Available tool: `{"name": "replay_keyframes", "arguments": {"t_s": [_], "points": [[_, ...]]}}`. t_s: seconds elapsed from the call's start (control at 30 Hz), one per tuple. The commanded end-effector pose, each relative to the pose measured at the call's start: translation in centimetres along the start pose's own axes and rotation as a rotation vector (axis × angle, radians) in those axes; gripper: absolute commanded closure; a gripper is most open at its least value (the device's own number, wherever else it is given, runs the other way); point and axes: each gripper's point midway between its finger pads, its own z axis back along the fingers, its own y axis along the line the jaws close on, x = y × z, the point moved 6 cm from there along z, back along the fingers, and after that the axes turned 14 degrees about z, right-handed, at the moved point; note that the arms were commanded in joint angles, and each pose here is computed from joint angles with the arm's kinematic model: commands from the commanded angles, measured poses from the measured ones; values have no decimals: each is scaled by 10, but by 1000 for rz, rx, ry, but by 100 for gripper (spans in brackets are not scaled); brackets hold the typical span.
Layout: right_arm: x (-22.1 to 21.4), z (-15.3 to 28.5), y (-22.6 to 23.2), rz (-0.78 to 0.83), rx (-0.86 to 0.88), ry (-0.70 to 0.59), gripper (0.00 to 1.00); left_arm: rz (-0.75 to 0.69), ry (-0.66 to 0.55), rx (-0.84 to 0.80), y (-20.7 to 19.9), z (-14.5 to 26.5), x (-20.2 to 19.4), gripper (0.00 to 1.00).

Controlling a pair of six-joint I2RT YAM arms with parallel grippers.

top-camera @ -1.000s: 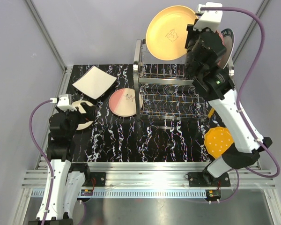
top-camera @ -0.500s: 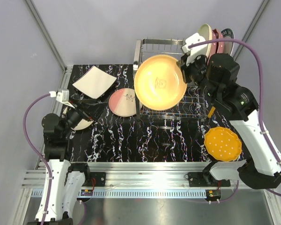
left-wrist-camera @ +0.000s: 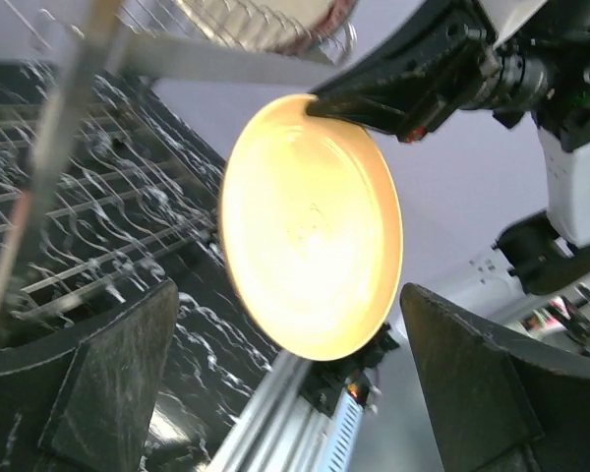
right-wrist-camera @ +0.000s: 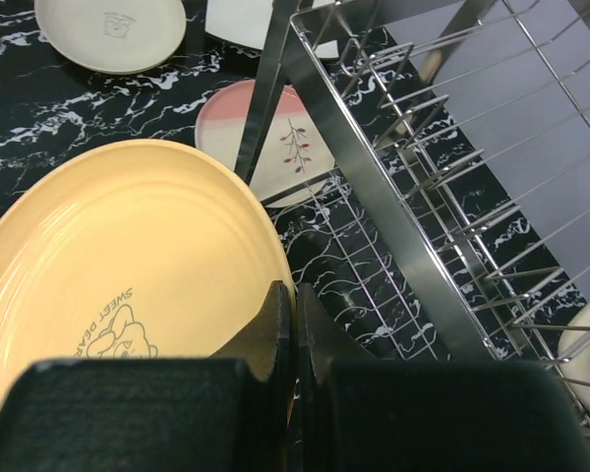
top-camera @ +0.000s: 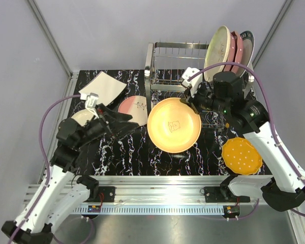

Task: Unload the plates from the dish rack
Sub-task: Pass the plate from the right arm to the left

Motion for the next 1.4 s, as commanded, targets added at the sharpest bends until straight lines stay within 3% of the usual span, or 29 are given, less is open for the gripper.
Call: {"name": "replay_keyframes", "arguments": {"t_s": [0.0,0.13,0.33,0.43,0.47,0.5,0.57,0.6,0.67,0.73,0.77,1.07,1.37], "points": [[18,11,-1,-4,20,-120,100,-15,-18,53,-1,-19,-2,4],[16,14,1,-23,39,-135,100,1,48,132,9,-38,-19,8],[9,13,5,-38,49,-139,100,-54,121,241,11,-64,-35,26],[7,15,5,-43,46,-139,100,-71,139,251,9,-70,-37,56],[7,15,5,-43,47,-140,100,-75,136,252,7,-71,-36,78],[6,17,5,-44,44,-140,100,-81,148,272,11,-72,-37,89],[5,18,5,-46,38,-138,100,-87,147,276,10,-71,-36,97],[2,17,4,-50,36,-134,94,-92,146,285,12,-71,-36,100],[1,19,4,-50,27,-129,60,-97,141,292,13,-66,-37,100],[-2,24,1,-56,1,-127,6,-121,103,300,12,-60,-32,100],[-4,27,0,-60,-7,-124,0,-133,99,311,17,-56,-34,100],[-49,56,-1,-68,-140,-14,0,-112,-30,482,72,7,-19,100],[-106,39,27,-104,-113,74,0,51,-358,687,148,69,17,100]]}}
